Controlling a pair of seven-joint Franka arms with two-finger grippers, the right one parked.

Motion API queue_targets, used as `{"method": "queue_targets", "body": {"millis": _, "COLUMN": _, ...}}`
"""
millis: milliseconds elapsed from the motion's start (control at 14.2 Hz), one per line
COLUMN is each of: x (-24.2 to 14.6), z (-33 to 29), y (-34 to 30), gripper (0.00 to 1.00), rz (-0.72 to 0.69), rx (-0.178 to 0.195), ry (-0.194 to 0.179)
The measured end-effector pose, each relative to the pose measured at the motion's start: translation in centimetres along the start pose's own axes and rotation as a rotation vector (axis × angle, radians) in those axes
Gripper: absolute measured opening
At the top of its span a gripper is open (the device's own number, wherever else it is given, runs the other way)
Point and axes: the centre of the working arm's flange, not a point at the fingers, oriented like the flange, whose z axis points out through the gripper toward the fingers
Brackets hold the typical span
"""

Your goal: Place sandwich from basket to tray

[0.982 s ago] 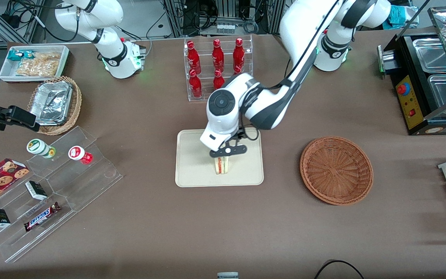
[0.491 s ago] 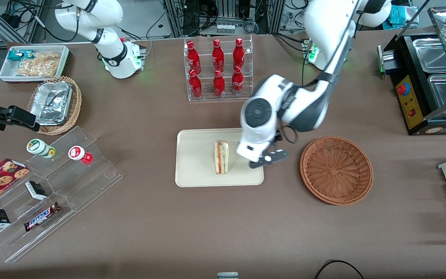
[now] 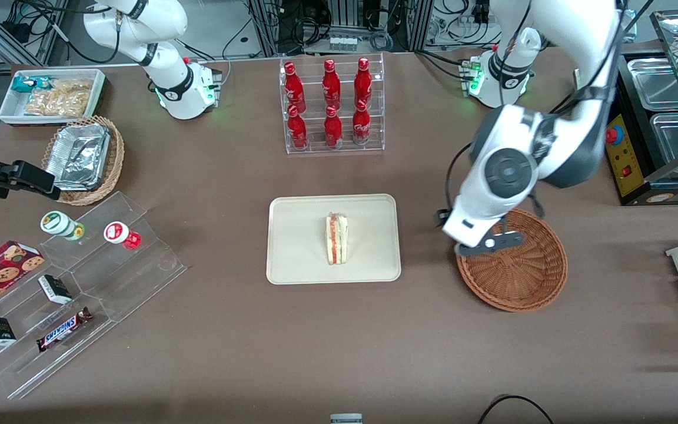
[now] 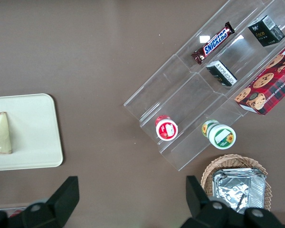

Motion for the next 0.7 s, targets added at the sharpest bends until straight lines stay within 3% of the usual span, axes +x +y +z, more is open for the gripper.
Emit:
{"method": "queue_targets", "body": {"millis": 211, "x": -0.6, "z": -1.4, "y": -6.3, "gripper": 1.00, "rz": 0.049, "rx": -0.016, "ry": -0.034}}
{"method": "queue_targets", "body": {"millis": 351, "x": -0.9, "z": -2.9, "y": -10.5, "gripper": 1.00, "rz": 0.094, "rx": -0.065, "ry": -0.078}}
{"method": "queue_targets", "body": {"millis": 491, "x": -1.1, "z": -5.1, "y": -14.7, "gripper": 1.00, "rz": 0.153, "rx": -0.102, "ry": -0.076}}
{"method": "queue_targets", "body": {"millis": 702, "x": -2.0, "z": -9.5, "y": -18.7, "gripper": 1.00, "rz": 0.202, "rx": -0.123, "ry": -0.042}}
